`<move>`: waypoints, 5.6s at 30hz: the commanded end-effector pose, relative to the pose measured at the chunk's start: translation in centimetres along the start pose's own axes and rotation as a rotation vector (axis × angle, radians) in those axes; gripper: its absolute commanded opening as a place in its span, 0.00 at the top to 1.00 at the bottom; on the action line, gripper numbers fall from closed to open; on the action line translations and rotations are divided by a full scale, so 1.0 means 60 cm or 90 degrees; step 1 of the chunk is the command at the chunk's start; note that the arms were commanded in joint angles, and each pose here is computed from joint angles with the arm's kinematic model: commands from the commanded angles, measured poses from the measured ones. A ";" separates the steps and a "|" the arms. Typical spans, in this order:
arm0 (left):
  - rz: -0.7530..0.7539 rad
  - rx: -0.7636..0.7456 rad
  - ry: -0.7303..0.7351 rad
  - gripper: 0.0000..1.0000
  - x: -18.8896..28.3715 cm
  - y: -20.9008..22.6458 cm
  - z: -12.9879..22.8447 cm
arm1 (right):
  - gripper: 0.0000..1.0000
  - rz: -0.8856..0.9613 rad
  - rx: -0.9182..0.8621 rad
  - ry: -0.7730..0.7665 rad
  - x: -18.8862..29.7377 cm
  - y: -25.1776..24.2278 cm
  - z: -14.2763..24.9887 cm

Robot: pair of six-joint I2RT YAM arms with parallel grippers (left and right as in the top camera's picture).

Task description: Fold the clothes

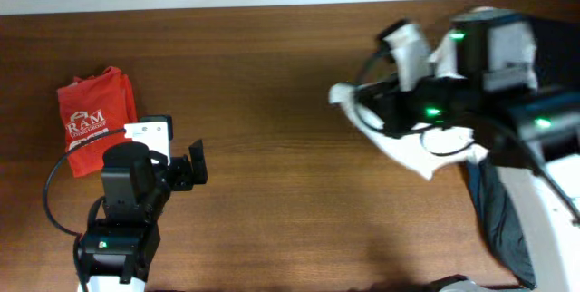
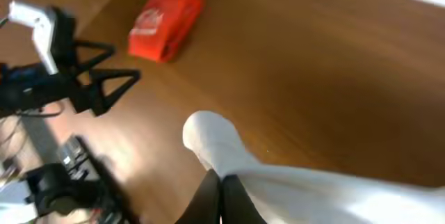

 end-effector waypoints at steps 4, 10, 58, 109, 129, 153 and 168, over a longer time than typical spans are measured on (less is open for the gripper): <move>0.005 -0.004 -0.017 0.01 0.008 0.000 -0.015 | 0.96 -0.074 0.027 0.112 -0.181 0.067 0.003; 0.005 -0.004 -0.017 0.01 0.008 0.000 -0.016 | 0.83 -0.029 0.054 0.151 -0.317 0.071 0.018; 0.238 0.334 0.352 0.37 -0.236 -0.072 0.017 | 0.01 0.483 -0.365 0.205 -0.017 -0.253 0.093; 0.104 0.179 0.458 0.34 -0.248 -0.160 0.166 | 0.01 0.505 -0.366 0.231 -0.009 -0.253 0.104; 0.026 0.137 0.500 1.00 -0.260 -0.142 0.200 | 0.01 0.506 -0.367 0.235 -0.009 -0.253 0.106; 0.050 0.403 0.711 0.01 -0.139 -0.103 0.241 | 0.01 0.508 -0.368 0.242 -0.008 -0.253 0.108; 0.018 0.376 0.653 0.49 -0.162 -0.114 0.248 | 0.01 0.508 -0.370 0.246 -0.008 -0.252 0.110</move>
Point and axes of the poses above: each gripper's point midway between its finger pads, its own x axis back along the fingers, its own y axis along the line the jaws close on, z = x × y, the point moved 6 cm from there along x, back along the fingers, and after that the axes turned 4 degrees about -x, right-handed, at the moved point
